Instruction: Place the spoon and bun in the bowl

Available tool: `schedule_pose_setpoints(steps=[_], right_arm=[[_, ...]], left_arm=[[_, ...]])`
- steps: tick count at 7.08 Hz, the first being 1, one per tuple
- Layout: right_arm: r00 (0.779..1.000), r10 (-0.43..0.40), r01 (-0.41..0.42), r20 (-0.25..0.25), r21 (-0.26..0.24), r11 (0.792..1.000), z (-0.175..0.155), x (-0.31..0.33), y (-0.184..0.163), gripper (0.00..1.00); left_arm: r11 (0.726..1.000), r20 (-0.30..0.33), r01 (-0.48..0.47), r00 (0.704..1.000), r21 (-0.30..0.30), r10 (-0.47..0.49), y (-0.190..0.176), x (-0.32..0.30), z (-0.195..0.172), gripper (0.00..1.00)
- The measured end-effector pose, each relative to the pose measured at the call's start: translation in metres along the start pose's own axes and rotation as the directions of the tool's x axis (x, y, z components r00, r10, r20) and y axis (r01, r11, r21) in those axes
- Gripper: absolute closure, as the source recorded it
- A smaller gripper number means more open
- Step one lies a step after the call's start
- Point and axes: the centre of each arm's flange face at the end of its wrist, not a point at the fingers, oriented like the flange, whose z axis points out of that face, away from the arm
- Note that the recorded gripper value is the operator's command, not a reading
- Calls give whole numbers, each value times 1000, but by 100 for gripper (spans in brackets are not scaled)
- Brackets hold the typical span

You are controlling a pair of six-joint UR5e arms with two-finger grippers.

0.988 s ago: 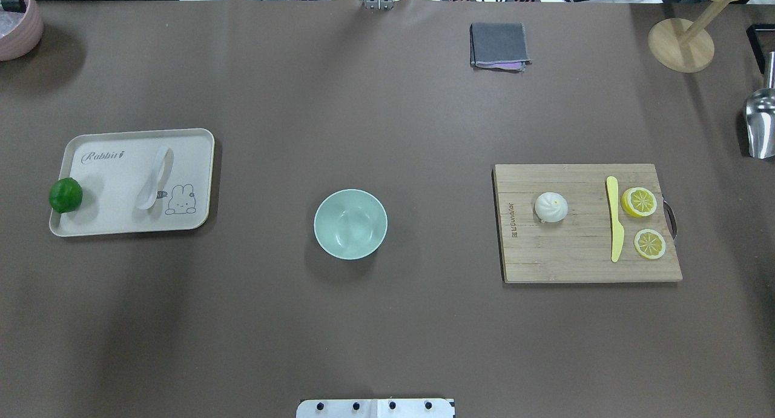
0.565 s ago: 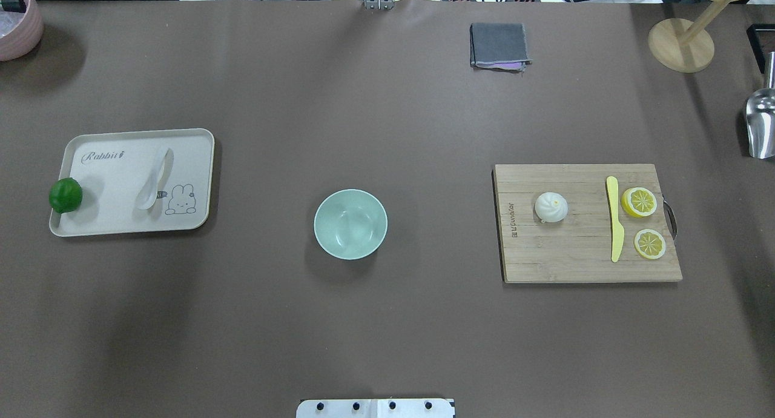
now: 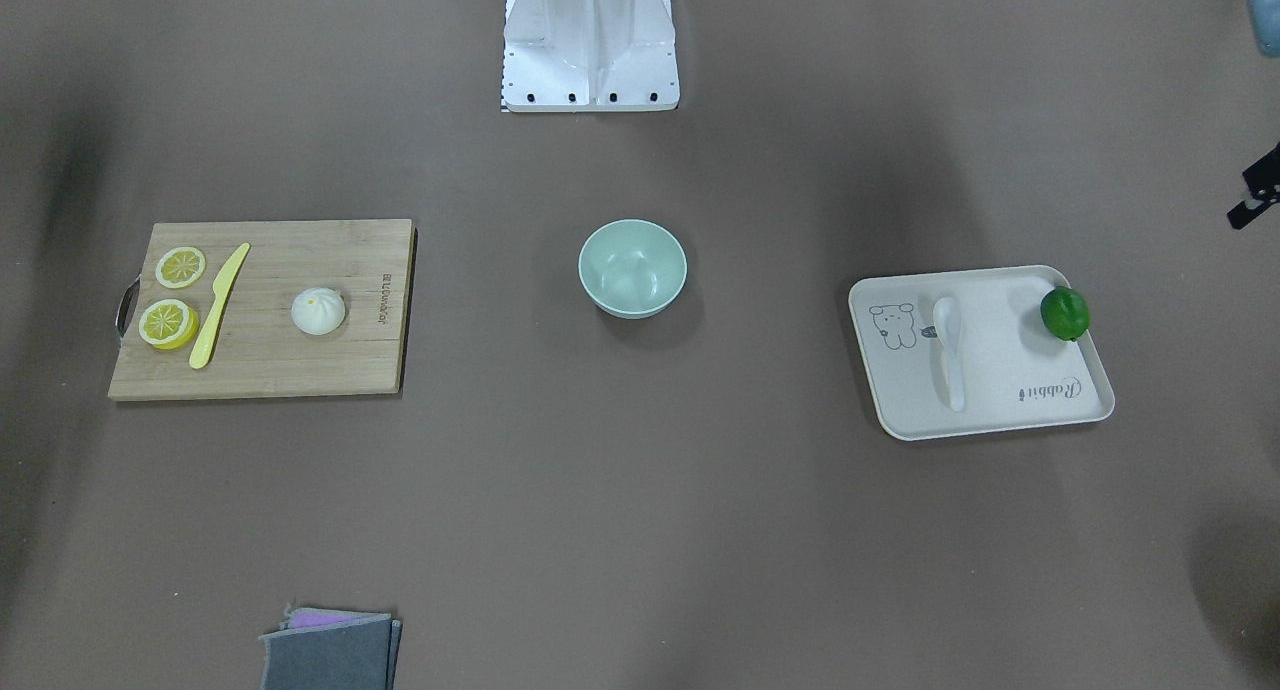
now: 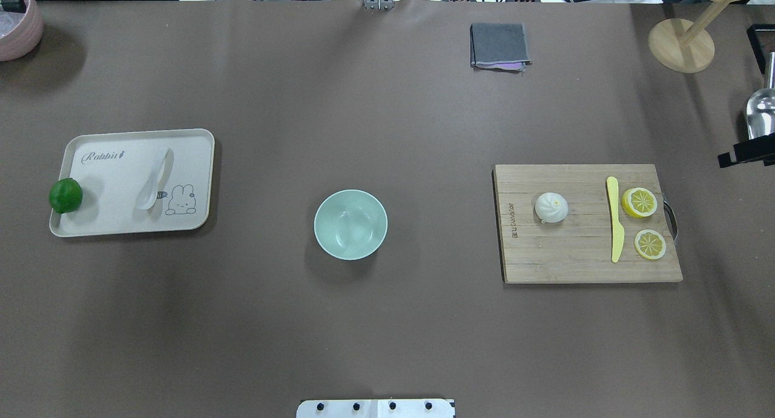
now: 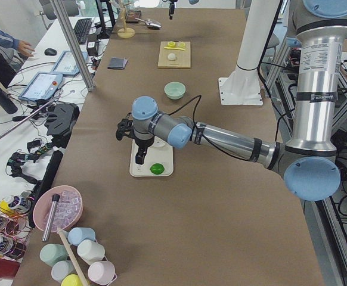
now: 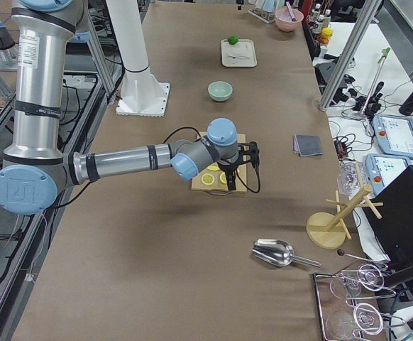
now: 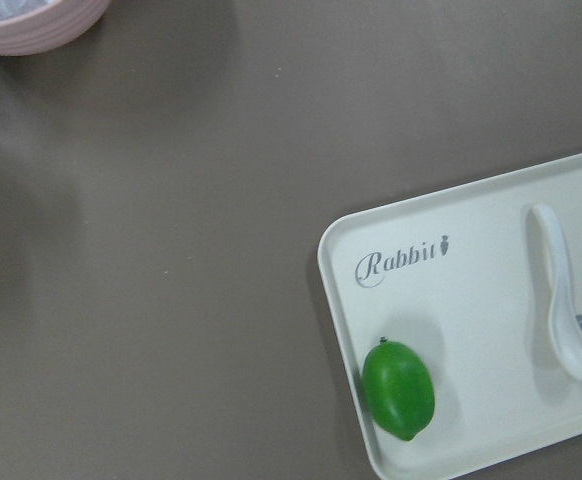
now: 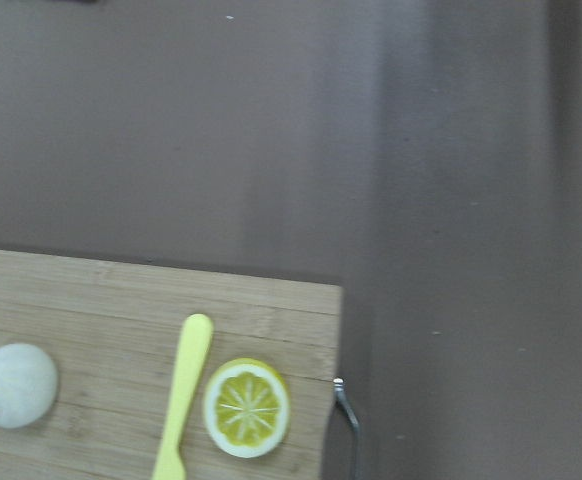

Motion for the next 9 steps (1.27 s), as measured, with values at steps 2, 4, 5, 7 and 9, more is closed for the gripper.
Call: schedule_pose_setpoints(steps=[2, 4, 5, 7, 9], right_arm=[[1000, -9, 9, 4, -1, 1000, 26, -67, -5, 4], [1000, -13, 13, 5, 7, 1000, 56, -130, -4, 6], [1000, -24, 24, 3, 15, 1000, 70, -158, 0, 8], [999, -41, 41, 2, 19, 999, 82, -181, 6, 9], [999, -45, 45, 2, 19, 999, 85, -186, 8, 9]], left_arm=[[999, 33, -16, 999, -48, 18, -31, 75, 63, 18], [993, 43, -38, 998, -108, 43, -46, 121, 119, 25], [991, 44, -46, 998, -128, 52, -56, 130, 143, 27], [989, 32, -61, 997, -137, 66, -66, 135, 180, 31], [987, 18, -57, 998, -153, 61, -57, 149, 199, 83]])
